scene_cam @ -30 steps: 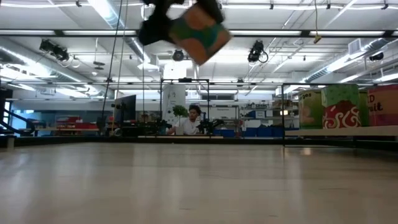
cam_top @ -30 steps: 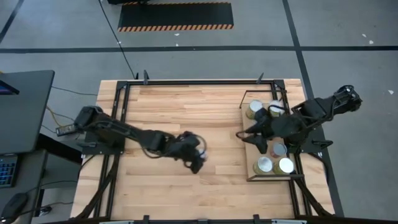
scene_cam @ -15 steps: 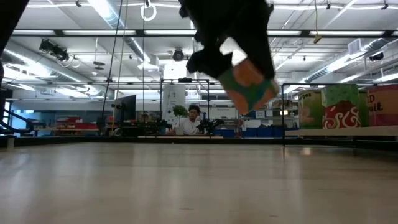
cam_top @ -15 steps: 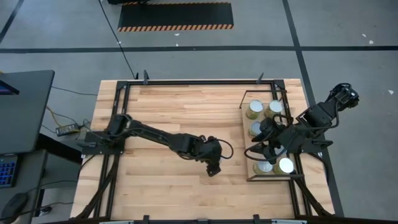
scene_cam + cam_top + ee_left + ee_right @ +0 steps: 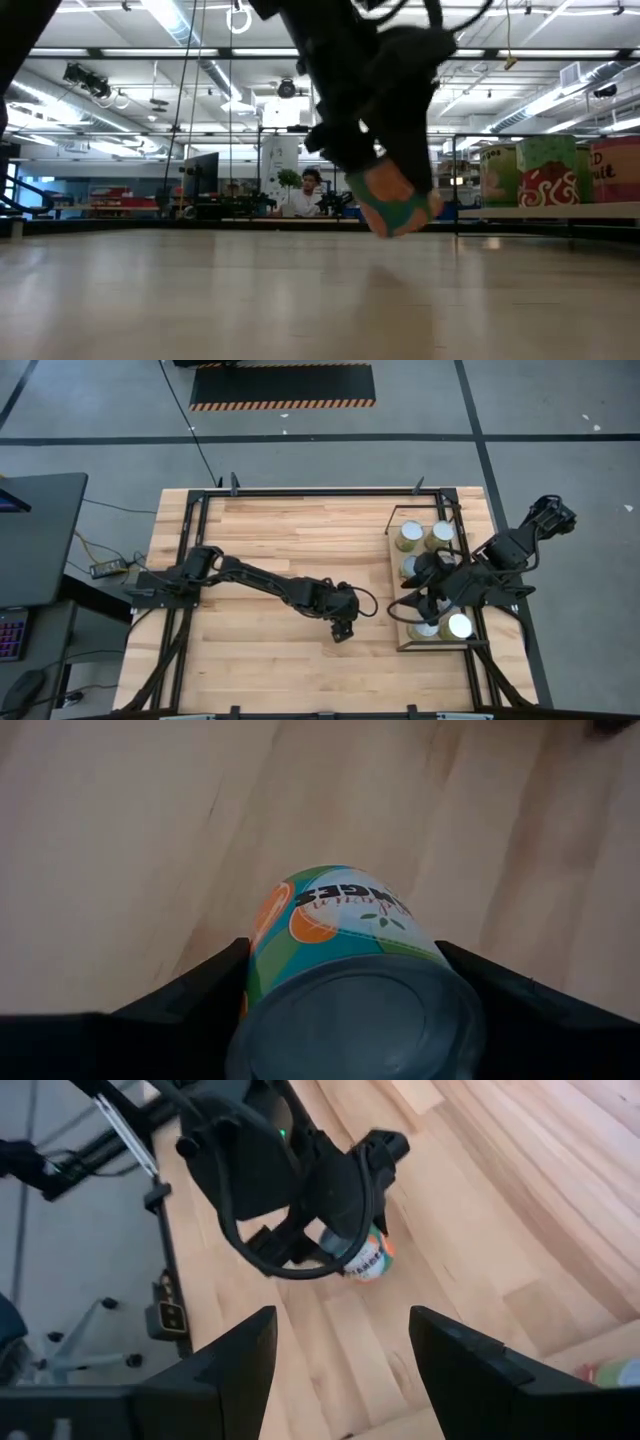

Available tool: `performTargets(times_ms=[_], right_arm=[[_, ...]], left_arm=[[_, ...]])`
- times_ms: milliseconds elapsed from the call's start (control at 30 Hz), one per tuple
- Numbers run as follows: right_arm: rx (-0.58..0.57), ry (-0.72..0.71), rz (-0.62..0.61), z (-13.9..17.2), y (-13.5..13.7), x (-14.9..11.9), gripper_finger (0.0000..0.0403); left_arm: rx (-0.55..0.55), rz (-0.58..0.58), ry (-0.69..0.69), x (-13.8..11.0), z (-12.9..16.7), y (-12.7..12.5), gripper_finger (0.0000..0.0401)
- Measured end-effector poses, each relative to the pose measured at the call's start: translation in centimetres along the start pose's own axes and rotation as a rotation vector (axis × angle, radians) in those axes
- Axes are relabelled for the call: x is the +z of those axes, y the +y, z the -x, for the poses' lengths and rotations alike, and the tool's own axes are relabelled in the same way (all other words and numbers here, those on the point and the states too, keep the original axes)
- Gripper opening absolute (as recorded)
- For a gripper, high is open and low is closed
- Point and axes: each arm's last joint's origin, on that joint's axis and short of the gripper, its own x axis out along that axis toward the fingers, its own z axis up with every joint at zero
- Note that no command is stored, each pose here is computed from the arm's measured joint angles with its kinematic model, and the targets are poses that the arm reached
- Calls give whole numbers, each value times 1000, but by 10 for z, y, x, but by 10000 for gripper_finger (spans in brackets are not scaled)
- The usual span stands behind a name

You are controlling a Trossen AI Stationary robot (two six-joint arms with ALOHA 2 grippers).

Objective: Pick and place cans onto a shelf
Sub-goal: Put the small canned oranges on the shelf

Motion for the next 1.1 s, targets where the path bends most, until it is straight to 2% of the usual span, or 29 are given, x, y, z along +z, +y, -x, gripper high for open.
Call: performTargets(times_ms=[167,233,300,467,633,733,833,967,1100], right_arm=[[-22,27,15,-12,6,-2,235],[-33,35,20,-16,8,-3,235],[-41,45,26,-21,10,-4,235],[-51,57,31,-26,13,-5,235],[-17,57,11,-25,15,-4,235],[0,47,-8,-25,17,-3,235],[10,43,-17,-25,18,-3,235],[14,41,-27,-25,18,-2,235],[17,39,-31,-25,18,-2,235]], left_arm=[[6,-66,34,-3,-4,2,288],[0,-148,47,-4,-4,1,288],[-28,-280,63,-6,-4,-1,288],[-74,-786,179,-22,-1,-5,288],[-120,-1367,326,-40,7,-6,289],[-120,-1601,347,-43,8,-8,289],[-124,-1664,339,-46,9,-13,289],[-101,-1568,314,-49,10,-20,289],[-120,-1535,295,-49,9,-22,291]])
